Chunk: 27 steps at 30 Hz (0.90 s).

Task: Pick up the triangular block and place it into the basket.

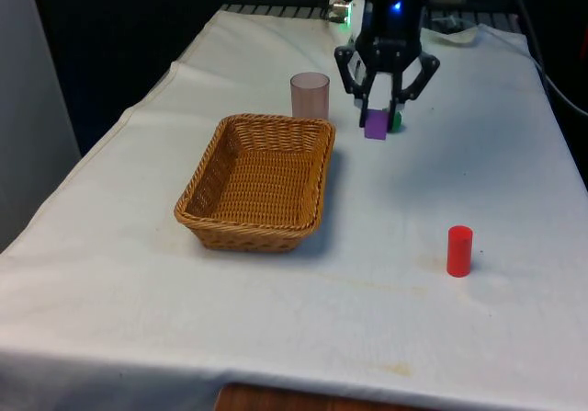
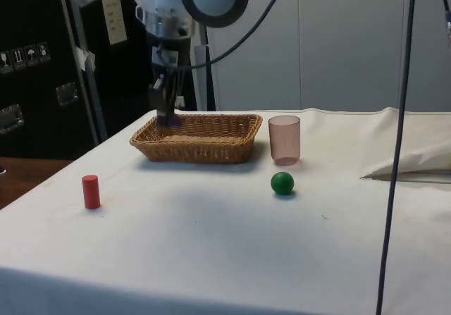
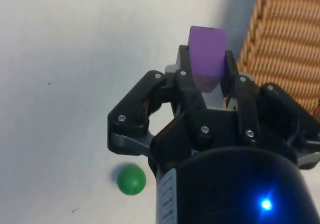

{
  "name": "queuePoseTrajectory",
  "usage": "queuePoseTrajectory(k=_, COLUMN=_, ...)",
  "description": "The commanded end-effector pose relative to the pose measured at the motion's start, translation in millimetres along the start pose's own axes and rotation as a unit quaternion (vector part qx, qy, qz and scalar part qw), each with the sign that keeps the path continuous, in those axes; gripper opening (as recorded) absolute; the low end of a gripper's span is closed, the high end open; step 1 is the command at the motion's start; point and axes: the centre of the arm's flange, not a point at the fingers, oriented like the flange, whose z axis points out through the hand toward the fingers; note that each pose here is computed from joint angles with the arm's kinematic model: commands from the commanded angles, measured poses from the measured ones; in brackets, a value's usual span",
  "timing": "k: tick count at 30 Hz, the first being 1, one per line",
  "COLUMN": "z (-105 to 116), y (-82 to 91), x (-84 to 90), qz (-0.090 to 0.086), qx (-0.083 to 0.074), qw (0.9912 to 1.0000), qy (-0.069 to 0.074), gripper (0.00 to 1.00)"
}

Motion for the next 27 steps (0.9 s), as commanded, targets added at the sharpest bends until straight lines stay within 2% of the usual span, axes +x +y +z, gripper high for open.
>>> queuePoseTrajectory(k=1, z=-1.8, y=2.5, x=0.0, qz=-0.002, qx=0.002, qw=0.99999, qy=-0.001, gripper=0.33)
queuePoseTrajectory(k=4, z=-2.3, y=12.9, x=1.2, qz=-0.003, qx=-0.002, qw=0.99999, qy=0.001, gripper=0.33)
queuePoseTrajectory(k=5, z=-1.1, y=10.0, x=1.5, qz=-0.002, qx=-0.004, qw=0.99999, qy=0.002, gripper=0.33)
queuePoseTrajectory(k=13, z=0.5, y=46.4, x=-0.5, qz=-0.006, qx=-0.017, qw=0.99981, qy=0.007, gripper=0.33)
queuePoseTrajectory(k=14, z=-0.6, y=43.9, x=0.0, qz=-0.004, qx=-0.019, qw=0.99979, qy=0.004, gripper=0.33)
queuePoseTrajectory(k=23, z=15.0, y=74.8, x=-8.3, qz=-0.008, qx=-0.031, qw=0.99944, qy=0.008, gripper=0.33)
queuePoseTrajectory(k=24, z=16.8, y=77.9, x=-8.8, qz=-0.007, qx=-0.038, qw=0.99925, qy=0.004, gripper=0.33)
queuePoseTrajectory(k=25, z=19.8, y=81.6, x=-10.7, qz=-0.008, qx=-0.035, qw=0.99931, qy=0.009, gripper=0.33)
queuePoseTrajectory(k=27, z=23.4, y=86.3, x=-12.3, qz=-0.009, qx=-0.038, qw=0.99919, qy=0.009, gripper=0.33)
